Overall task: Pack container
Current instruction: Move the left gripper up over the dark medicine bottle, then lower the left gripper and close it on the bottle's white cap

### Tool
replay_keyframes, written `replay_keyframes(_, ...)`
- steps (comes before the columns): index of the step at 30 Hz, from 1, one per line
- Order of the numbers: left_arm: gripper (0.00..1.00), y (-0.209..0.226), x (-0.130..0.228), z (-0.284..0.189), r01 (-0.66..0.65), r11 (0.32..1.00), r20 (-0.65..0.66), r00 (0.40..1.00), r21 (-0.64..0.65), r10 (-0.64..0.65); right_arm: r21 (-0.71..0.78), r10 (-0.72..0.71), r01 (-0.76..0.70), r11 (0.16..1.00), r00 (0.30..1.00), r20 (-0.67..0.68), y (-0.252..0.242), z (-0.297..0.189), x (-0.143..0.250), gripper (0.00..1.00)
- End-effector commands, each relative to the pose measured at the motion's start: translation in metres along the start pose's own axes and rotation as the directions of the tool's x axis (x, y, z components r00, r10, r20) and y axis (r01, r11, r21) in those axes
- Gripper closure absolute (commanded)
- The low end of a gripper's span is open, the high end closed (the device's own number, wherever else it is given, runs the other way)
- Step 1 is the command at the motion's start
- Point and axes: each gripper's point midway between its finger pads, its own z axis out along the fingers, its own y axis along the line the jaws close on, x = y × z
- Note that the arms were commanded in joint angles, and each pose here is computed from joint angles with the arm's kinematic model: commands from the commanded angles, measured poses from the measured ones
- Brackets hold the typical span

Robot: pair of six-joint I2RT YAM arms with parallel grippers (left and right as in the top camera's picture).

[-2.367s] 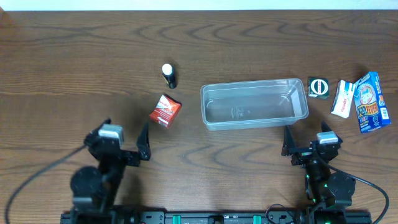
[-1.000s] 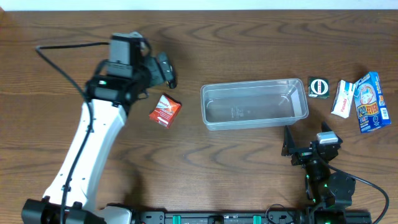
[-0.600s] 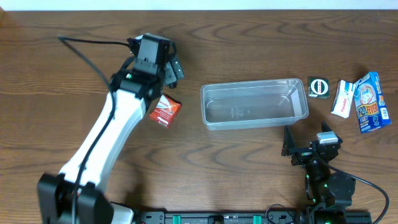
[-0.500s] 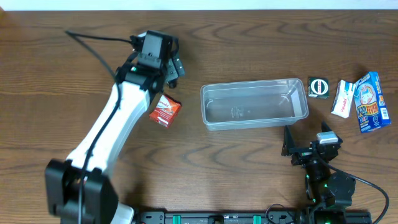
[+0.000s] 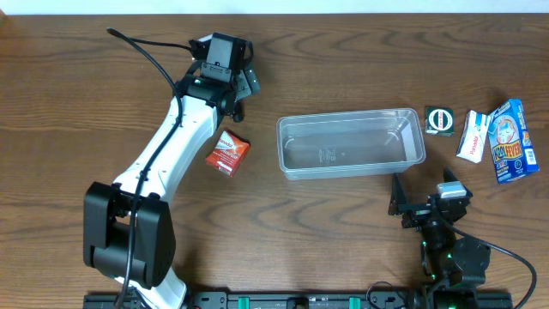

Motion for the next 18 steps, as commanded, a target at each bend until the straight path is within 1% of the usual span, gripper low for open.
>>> replay_keyframes(1, 0.02, 0.002, -0.01, 0.005, 0.024, 1.0, 0.031, 0.999, -0.014, -0.024, 0.009, 0.001, -0.001, 1.0, 1.0, -0.004, -0.003, 0.0, 0.001, 0.01)
replay_keyframes(5, 0.01, 0.001, -0.008, 0.011, 0.034, 0.999, 0.028, 0.999, -0.015, -0.034, 0.009, 0.001, -0.001, 1.0, 1.0, -0.004, -0.003, 0.0, 0.001, 0.01)
replay_keyframes(7, 0.05, 0.003, -0.004, 0.015, 0.056, 0.998, 0.018, 0.998, -0.023, -0.056, 0.01, 0.001, -0.001, 1.0, 1.0, -0.004, -0.003, 0.0, 0.001, 0.01)
replay_keyframes(10, 0.07, 0.005, 0.003, 0.023, 0.076, 0.996, -0.003, 0.997, -0.04, -0.076, 0.009, 0.001, -0.001, 1.0, 1.0, -0.004, -0.003, 0.0, 0.001, 0.01)
replay_keyframes(13, 0.14, 0.009, 0.01, 0.028, 0.078, 0.995, -0.026, 0.996, -0.059, -0.08, 0.009, 0.001, -0.001, 1.0, 1.0, -0.004, -0.003, 0.0, 0.001, 0.01)
replay_keyframes(18, 0.17, 0.01, 0.015, 0.032, 0.073, 0.995, -0.039, 0.996, -0.07, -0.076, 0.01, 0.001, -0.001, 1.0, 1.0, -0.004, -0.003, 0.0, 0.001, 0.01)
